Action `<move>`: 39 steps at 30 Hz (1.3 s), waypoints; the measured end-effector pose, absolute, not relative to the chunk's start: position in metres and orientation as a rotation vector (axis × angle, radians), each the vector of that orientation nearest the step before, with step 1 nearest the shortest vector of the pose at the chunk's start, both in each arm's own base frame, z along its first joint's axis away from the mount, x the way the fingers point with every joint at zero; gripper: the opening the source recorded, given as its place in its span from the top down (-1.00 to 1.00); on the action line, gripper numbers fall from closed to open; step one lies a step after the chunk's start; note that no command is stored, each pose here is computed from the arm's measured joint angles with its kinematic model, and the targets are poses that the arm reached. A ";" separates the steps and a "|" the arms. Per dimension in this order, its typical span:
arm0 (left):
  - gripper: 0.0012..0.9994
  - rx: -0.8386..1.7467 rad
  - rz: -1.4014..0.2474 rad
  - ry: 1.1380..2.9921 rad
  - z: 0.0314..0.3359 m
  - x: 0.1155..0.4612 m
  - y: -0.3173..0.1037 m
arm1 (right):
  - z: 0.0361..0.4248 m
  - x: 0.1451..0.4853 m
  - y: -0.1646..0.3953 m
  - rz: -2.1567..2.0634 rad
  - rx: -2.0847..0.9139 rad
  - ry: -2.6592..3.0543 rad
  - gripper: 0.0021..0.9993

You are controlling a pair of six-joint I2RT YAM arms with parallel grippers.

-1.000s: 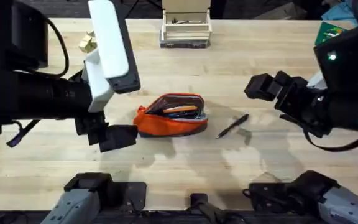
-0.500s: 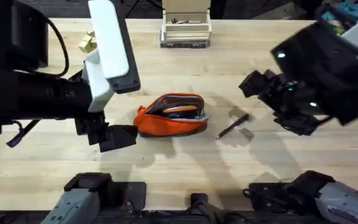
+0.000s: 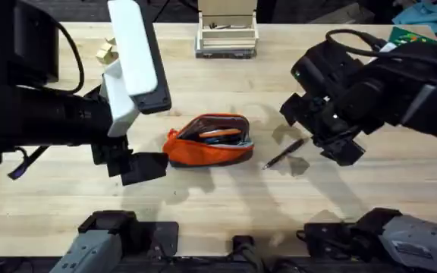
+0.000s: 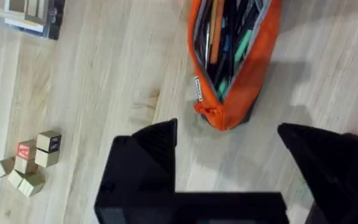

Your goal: Unzip the bag, pick up the pens from the table one at a time and place them inside, then zip the bag closed.

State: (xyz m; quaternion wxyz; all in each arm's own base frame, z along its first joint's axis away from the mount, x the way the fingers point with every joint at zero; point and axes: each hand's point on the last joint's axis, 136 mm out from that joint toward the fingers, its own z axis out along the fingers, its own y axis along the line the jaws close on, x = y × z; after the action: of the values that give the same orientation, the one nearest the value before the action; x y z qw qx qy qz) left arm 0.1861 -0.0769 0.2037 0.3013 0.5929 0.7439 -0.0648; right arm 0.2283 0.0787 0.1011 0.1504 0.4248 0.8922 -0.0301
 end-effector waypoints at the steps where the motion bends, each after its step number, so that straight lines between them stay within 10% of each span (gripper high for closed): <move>1: -0.99 1.573 -0.172 1.973 0.204 0.186 -0.077 | 0.100 0.229 0.079 -0.090 1.224 2.563 -1.00; 39: -0.99 1.573 -0.172 1.974 0.204 0.186 -0.077 | 0.039 0.247 0.097 -0.207 1.243 2.643 -1.00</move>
State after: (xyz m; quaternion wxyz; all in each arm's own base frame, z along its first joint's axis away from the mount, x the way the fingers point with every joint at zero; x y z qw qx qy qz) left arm 0.1861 -0.0769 0.2037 0.3013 0.5929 0.7440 -0.0648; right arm 0.2474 0.0966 0.0393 0.1068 0.4221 0.8975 -0.0703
